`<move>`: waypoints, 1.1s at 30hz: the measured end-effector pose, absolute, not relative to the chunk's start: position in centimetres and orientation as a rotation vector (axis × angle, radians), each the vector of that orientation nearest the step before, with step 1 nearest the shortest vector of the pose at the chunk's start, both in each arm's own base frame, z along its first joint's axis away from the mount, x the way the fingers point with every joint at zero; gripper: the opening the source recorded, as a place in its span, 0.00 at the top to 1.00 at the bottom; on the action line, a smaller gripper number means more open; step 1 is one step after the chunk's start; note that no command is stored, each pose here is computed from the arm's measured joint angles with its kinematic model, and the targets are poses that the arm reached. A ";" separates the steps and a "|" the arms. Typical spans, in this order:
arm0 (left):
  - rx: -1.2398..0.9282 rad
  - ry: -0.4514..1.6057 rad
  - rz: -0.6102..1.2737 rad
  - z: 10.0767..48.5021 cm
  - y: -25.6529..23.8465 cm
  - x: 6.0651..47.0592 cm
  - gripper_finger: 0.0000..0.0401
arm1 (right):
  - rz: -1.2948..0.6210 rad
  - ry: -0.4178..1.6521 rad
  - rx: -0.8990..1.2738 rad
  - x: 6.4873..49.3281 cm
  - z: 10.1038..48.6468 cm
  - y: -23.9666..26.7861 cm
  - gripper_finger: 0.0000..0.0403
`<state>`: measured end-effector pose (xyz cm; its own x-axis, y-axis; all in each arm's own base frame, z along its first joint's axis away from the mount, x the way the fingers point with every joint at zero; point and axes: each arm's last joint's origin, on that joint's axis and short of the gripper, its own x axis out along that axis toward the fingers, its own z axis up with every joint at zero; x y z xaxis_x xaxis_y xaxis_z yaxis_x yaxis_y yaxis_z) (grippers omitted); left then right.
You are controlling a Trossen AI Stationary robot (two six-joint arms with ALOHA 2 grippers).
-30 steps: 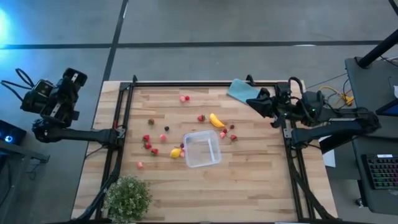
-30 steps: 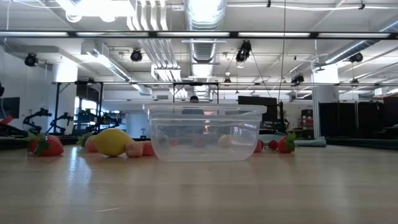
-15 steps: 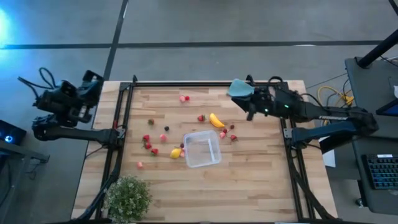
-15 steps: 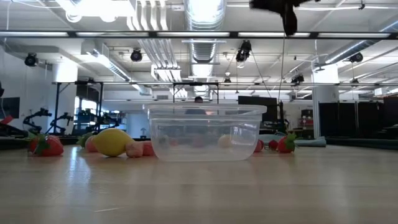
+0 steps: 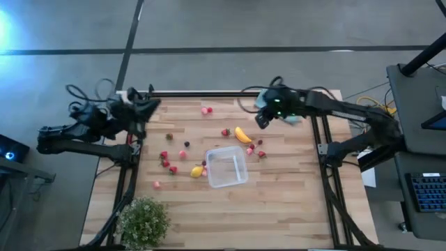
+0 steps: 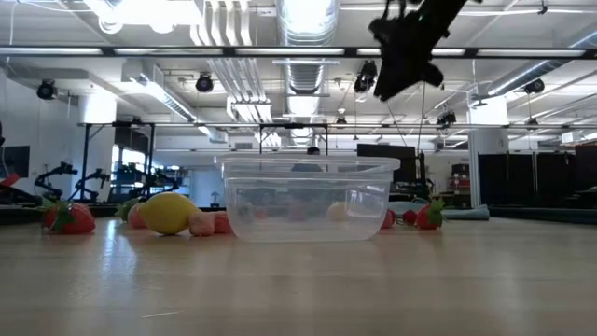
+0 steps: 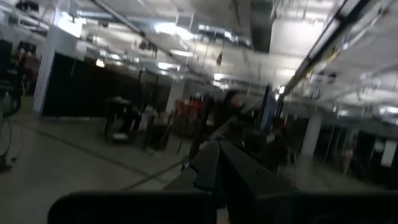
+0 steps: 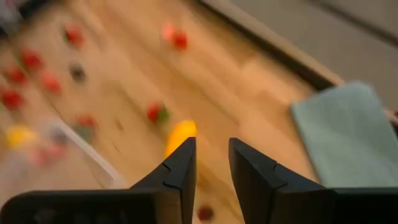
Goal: Pick and placing Produce into tupperware
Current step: Put the yellow banana into the transparent bin
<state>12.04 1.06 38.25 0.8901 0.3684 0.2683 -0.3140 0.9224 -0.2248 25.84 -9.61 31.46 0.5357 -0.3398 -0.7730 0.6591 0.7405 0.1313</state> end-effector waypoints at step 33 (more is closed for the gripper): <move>-0.154 0.190 0.461 33.0 1.8 15.6 1.00 | -0.565 1.253 0.663 35.3 19.8 -12.9 0.43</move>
<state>15.61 1.76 33.01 0.8784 0.4262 -0.2163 -0.4549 0.8844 -0.1046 35.33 -12.93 19.76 0.2248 -0.0287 -0.9740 0.7104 0.6890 0.1437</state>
